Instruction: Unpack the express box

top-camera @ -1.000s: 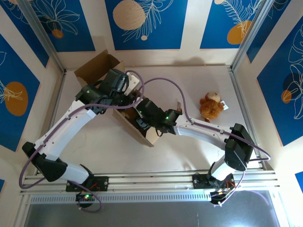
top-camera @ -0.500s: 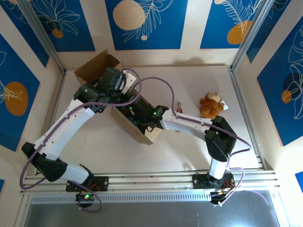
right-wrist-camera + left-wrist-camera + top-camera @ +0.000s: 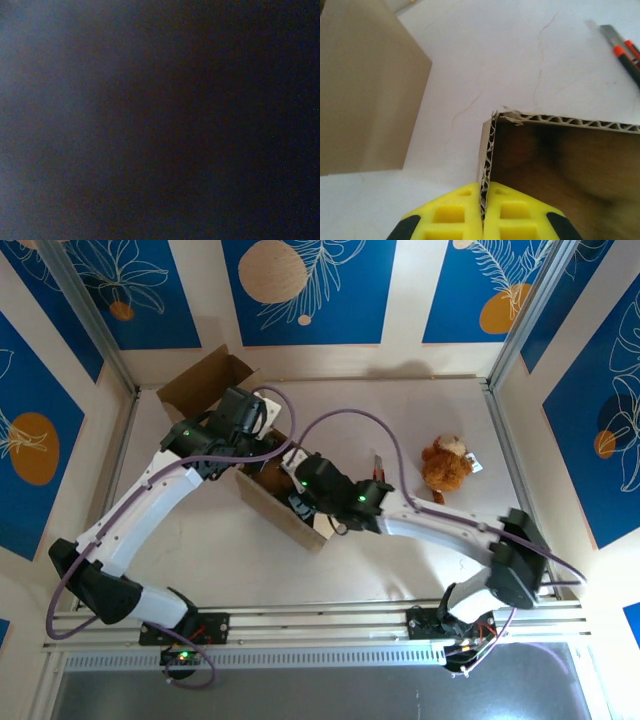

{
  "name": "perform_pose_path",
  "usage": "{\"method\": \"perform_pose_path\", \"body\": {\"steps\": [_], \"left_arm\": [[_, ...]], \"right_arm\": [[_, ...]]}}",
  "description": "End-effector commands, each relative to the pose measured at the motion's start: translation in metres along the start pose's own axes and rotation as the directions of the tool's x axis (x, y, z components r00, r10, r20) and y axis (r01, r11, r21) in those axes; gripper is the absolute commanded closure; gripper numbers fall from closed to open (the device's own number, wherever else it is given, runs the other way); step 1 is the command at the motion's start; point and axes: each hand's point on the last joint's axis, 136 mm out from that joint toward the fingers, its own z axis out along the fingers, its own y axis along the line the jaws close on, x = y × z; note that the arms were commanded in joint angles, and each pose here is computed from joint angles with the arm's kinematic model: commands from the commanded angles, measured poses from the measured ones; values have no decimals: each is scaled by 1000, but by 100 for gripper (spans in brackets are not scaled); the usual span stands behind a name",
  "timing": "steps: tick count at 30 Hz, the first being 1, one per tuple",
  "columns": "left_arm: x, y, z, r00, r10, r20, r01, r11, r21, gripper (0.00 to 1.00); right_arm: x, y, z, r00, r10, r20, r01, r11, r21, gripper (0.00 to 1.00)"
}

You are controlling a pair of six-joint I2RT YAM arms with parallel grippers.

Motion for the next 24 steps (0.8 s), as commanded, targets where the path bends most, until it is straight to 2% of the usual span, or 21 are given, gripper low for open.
{"method": "perform_pose_path", "body": {"steps": [1,6,11,14,19,24], "left_arm": [[-6,24,5,991,-132,30,134,989,-70,100],[6,40,13,977,-214,-9,211,969,-132,100],[30,51,22,958,-280,-66,262,944,-202,100],[41,56,24,947,-309,-83,283,930,-234,100],[53,64,29,935,-340,-99,302,912,-277,100],[60,70,37,924,-367,-111,320,897,-305,100]], "right_arm": [[-52,0,-53,966,25,258,-20,1000,-24,100],[-80,-11,-114,881,74,467,-68,997,-29,100],[-125,-48,-177,763,105,638,-167,985,38,100],[-143,-92,-197,763,168,624,-284,954,91,100],[-143,-178,-208,778,300,552,-460,870,176,100],[-119,-266,-185,829,388,402,-524,791,317,100]]}}
